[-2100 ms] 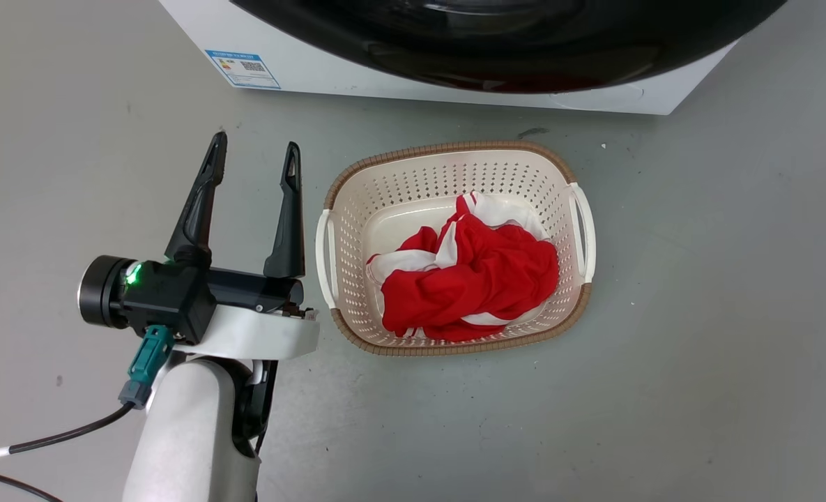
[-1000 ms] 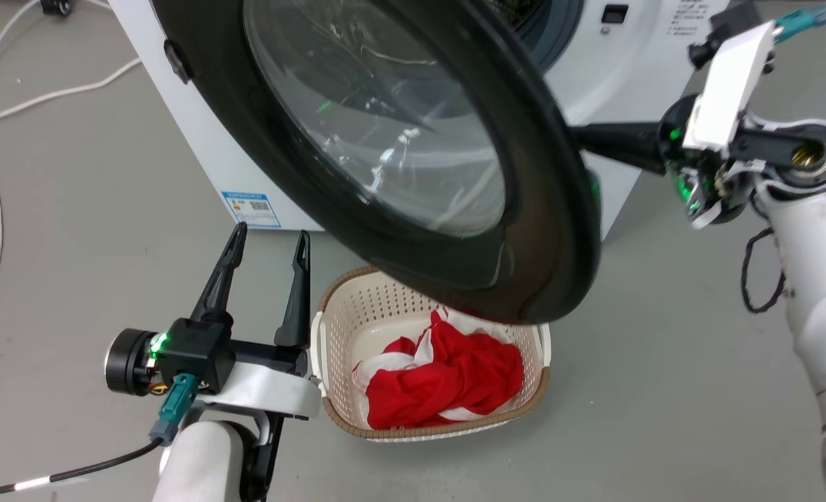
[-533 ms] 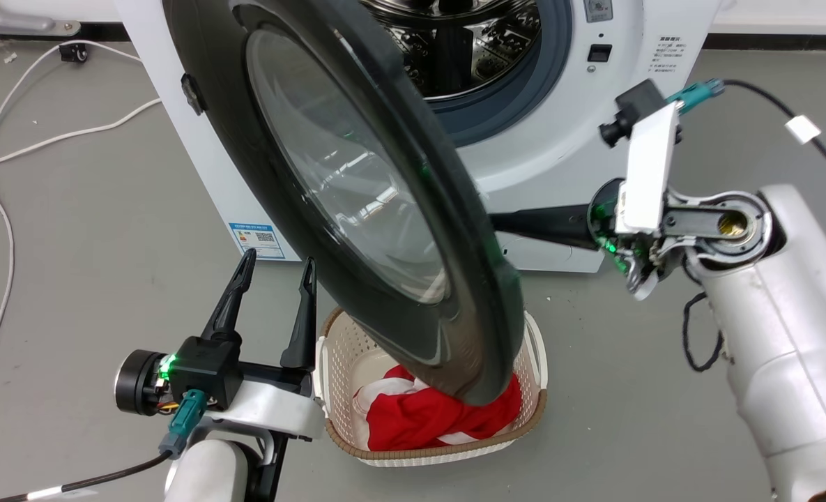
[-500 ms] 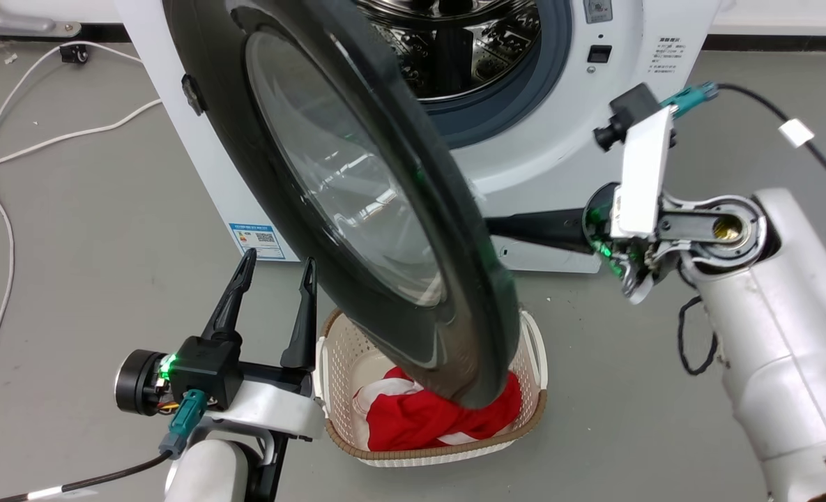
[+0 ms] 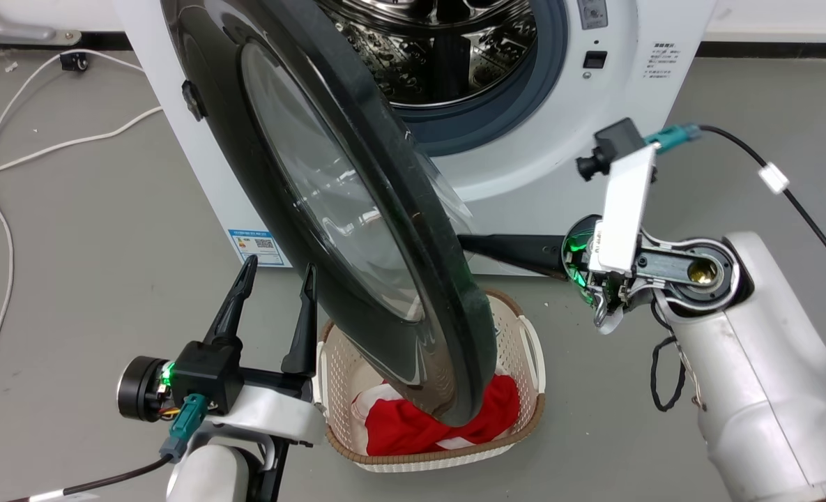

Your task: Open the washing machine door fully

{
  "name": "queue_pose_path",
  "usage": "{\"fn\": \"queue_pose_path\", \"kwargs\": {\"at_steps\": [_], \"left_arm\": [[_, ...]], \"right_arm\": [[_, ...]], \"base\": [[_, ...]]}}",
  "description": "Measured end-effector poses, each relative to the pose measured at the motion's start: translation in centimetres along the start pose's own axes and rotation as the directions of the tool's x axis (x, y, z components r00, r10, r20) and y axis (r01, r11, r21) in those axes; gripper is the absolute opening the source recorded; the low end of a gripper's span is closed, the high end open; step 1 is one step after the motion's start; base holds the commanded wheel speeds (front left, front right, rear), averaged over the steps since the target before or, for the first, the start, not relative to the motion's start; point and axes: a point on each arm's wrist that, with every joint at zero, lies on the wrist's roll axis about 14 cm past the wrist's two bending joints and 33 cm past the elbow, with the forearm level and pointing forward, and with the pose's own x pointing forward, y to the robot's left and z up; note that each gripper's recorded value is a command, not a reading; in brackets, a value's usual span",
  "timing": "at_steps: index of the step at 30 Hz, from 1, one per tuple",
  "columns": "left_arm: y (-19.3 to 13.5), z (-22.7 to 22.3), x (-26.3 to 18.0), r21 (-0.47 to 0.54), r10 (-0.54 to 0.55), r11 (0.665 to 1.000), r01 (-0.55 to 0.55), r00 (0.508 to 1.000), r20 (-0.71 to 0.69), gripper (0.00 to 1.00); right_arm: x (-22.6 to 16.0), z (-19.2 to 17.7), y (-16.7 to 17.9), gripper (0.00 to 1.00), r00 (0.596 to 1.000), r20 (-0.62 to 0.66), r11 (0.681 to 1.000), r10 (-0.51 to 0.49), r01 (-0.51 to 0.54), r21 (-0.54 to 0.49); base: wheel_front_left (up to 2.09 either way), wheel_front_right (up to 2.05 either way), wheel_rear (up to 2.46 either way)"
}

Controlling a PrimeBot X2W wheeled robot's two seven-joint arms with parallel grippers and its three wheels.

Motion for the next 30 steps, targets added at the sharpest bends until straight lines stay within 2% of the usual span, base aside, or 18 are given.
{"fn": "queue_pose_path", "kwargs": {"at_steps": [3,4,5,6,7,8,10,18,19,21,22,26,30], "left_arm": [[-0.1,0.0,-0.3,-0.003,0.002,1.000,-0.002,1.000,-0.002,1.00],[-0.1,0.0,-0.3,-0.003,0.002,1.000,-0.002,1.000,-0.001,1.00],[-0.2,0.2,-0.3,-0.004,0.002,1.000,-0.002,1.000,0.003,1.00],[-0.2,0.2,-0.3,-0.004,0.002,1.000,-0.002,1.000,0.003,1.00],[-0.2,0.3,-0.3,-0.005,0.002,1.000,-0.001,1.000,0.006,1.00],[-0.3,0.3,-0.4,-0.006,0.001,1.000,-0.001,1.000,0.007,1.00],[-0.4,0.3,-0.6,-0.007,0.000,1.000,0.000,1.000,0.004,1.00],[-0.3,0.4,-1.2,-0.007,0.009,1.000,-0.009,1.000,0.002,1.00],[-0.3,0.4,-1.3,-0.007,0.012,1.000,-0.012,1.000,0.001,1.00],[-0.1,0.6,-1.4,-0.006,0.017,1.000,-0.017,1.000,0.006,1.00],[0.0,0.6,-1.4,-0.006,0.019,1.000,-0.019,1.000,0.006,1.00],[0.1,0.4,-1.8,-0.006,0.023,1.000,-0.023,1.000,-0.002,1.00],[0.1,0.4,-1.7,-0.006,0.024,1.000,-0.024,1.000,-0.001,1.00]], "right_arm": [[-0.9,1.4,-0.1,0.00,0.990,0.138,1.000,0.011,-0.014,0.021],[-1.5,2.0,-0.4,0.00,0.981,0.195,0.999,0.008,-0.014,0.030],[-2.7,3.0,-1.0,0.00,0.954,0.299,0.999,-0.004,-0.011,0.050],[-2.7,3.0,-1.0,0.00,0.954,0.299,0.999,-0.004,-0.011,0.050],[-3.5,3.5,-1.4,0.00,0.934,0.357,0.997,-0.009,-0.017,0.069],[-5.1,4.1,-2.4,0.00,0.891,0.453,0.994,-0.030,-0.019,0.103],[-6.9,4.6,-3.6,0.00,0.839,0.541,0.990,-0.061,-0.017,0.139],[-13.2,3.2,-7.9,0.00,0.637,0.746,0.964,-0.193,-0.019,0.266],[-13.9,2.8,-8.3,0.05,0.610,0.764,0.961,-0.210,-0.014,0.276],[-15.1,2.1,-9.0,0.83,0.558,0.795,0.957,-0.237,-0.009,0.291],[-15.6,1.8,-9.3,1.00,0.530,0.810,0.955,-0.252,0.001,0.297],[-17.7,0.7,-10.2,1.00,0.402,0.863,0.952,-0.305,0.090,0.294],[-19.4,-0.1,-10.7,1.00,0.281,0.901,0.925,-0.331,0.287,0.251]], "base": [[0.00,0.00,0.00],[0.00,0.00,0.00],[0.00,0.00,0.00],[0.00,0.00,0.00],[0.00,0.00,0.00],[0.00,0.00,0.00],[0.00,0.00,0.00],[0.00,0.00,0.00],[0.00,0.00,0.00],[0.00,0.00,0.00],[0.00,0.00,0.00],[0.00,0.00,0.00],[0.00,0.00,0.00]]}}
